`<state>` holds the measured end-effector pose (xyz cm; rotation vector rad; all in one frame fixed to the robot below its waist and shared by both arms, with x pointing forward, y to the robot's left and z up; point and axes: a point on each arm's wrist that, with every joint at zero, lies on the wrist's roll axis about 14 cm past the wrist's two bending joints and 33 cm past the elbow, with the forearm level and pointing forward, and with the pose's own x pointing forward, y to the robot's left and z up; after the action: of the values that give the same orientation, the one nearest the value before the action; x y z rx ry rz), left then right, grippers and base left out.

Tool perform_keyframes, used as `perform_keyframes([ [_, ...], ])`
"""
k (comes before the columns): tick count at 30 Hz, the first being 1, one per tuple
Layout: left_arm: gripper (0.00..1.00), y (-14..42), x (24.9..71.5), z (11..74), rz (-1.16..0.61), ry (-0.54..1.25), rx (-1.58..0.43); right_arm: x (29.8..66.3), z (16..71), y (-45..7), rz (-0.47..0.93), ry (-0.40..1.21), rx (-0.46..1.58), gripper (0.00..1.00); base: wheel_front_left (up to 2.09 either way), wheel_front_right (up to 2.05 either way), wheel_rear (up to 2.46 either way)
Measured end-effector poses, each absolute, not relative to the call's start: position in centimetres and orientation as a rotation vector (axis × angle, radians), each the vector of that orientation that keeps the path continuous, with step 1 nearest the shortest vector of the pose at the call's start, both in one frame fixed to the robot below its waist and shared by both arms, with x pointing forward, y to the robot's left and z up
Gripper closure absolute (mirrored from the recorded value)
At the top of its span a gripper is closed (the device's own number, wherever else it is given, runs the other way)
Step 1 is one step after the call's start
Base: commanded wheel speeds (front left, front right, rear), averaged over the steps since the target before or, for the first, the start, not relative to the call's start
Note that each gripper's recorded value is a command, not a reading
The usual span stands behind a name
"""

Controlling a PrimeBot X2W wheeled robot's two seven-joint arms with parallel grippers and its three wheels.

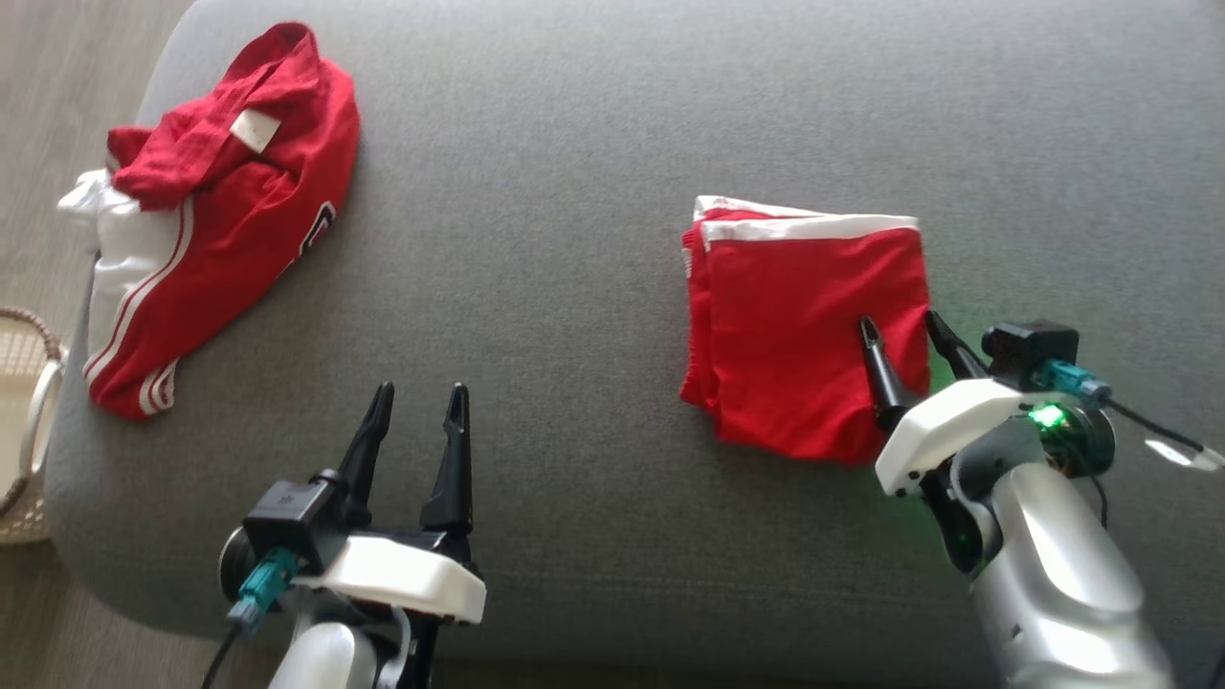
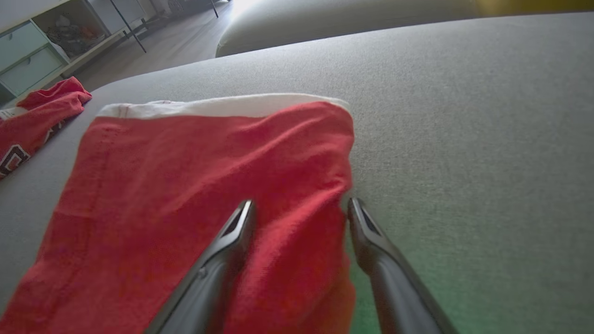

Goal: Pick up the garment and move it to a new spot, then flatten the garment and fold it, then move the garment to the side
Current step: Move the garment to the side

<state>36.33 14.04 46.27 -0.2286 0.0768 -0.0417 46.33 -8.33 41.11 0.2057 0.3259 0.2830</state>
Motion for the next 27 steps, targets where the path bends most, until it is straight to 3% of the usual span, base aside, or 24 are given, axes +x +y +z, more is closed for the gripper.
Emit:
perform_keyframes([
  [11,0.00,14.5,36.2,45.7,-0.021,0.097,-0.229,47.6,38.4,-7.4,0.288,0.427,0.197,0.00,0.00,0.00,0.00],
  [12,0.00,14.6,36.2,45.7,-0.021,0.097,-0.229,47.7,38.4,-7.3,0.291,0.429,0.197,0.52,0.00,0.00,0.00],
  [13,0.00,14.6,36.2,45.7,-0.021,0.096,-0.229,47.8,38.4,-7.2,0.295,0.428,0.195,0.94,0.00,0.00,0.00],
  [14,0.00,14.5,36.3,45.8,-0.025,0.093,-0.229,47.8,38.5,-6.9,0.307,0.423,0.183,1.00,0.00,0.00,0.00],
  [27,0.00,11.9,37.2,47.3,-0.126,0.044,-0.198,47.6,40.1,-8.3,0.364,0.372,-0.024,1.00,0.00,0.00,0.00],
])
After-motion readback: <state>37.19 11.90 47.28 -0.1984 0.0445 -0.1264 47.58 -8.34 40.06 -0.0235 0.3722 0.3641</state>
